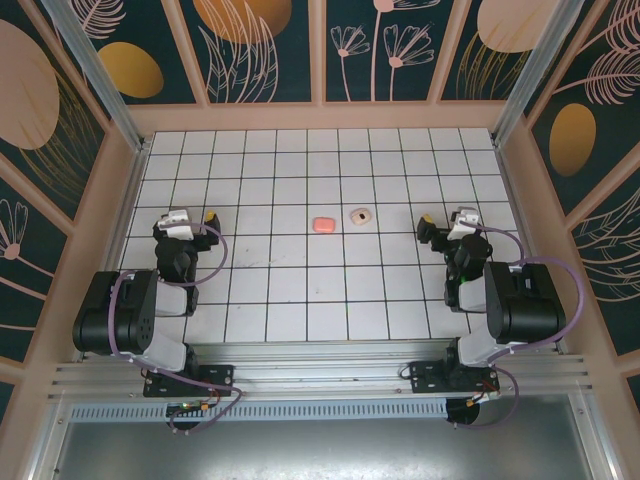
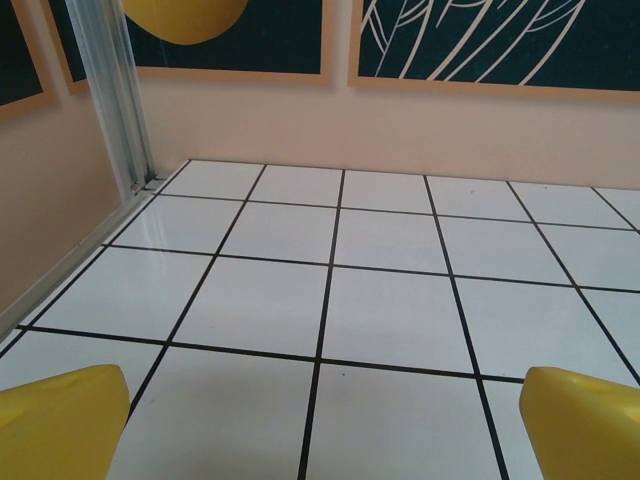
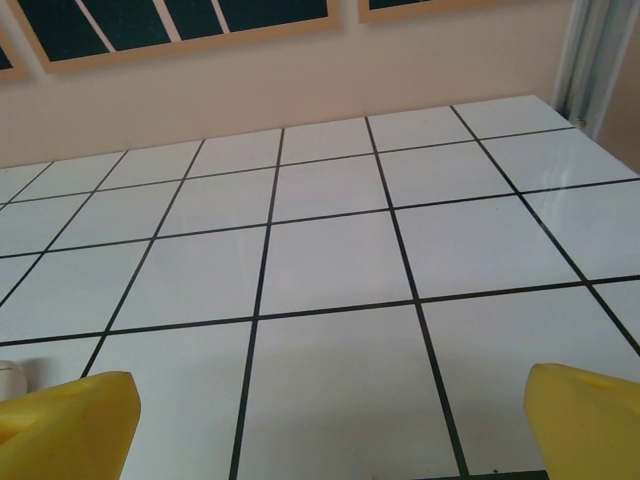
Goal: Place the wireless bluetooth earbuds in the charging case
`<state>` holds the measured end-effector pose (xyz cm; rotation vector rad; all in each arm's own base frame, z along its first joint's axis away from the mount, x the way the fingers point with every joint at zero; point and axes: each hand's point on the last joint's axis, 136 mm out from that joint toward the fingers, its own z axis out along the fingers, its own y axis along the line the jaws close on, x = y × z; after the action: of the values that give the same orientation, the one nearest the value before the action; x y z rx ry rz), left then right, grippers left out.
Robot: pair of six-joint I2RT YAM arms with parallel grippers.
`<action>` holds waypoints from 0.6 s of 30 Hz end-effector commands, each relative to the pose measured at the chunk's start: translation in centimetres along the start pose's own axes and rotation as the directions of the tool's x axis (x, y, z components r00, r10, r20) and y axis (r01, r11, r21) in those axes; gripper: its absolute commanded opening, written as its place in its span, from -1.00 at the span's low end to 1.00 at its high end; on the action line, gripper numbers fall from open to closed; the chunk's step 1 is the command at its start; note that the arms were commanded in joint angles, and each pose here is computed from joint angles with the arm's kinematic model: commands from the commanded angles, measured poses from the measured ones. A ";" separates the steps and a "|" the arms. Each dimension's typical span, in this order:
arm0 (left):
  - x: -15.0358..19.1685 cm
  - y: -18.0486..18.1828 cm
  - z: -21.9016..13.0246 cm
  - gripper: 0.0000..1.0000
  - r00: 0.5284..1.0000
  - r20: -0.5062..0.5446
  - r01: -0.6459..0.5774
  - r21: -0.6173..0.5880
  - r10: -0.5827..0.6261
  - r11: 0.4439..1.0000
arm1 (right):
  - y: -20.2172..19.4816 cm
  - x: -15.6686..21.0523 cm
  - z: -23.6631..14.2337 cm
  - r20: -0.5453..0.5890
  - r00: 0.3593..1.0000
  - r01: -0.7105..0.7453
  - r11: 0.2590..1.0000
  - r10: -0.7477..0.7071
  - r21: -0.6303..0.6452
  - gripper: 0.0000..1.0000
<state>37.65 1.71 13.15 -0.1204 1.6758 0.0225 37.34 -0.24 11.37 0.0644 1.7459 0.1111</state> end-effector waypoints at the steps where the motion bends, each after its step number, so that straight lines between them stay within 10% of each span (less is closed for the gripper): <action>1: -0.4 -0.2 0.1 0.98 1.000 0.013 0.016 0.013 -0.017 1.000 | -0.5 -0.8 0.4 0.027 1.000 -0.009 0.999 0.008 0.032 0.98; 18: -0.4 -0.2 0.1 0.98 1.000 0.013 0.015 0.015 -0.016 1.000 | -0.5 -0.8 0.3 0.026 1.000 -0.011 1.000 0.011 0.029 0.98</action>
<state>37.65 1.70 13.15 -0.1201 1.6758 0.0222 37.35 -0.36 11.37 0.0724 1.7456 0.1076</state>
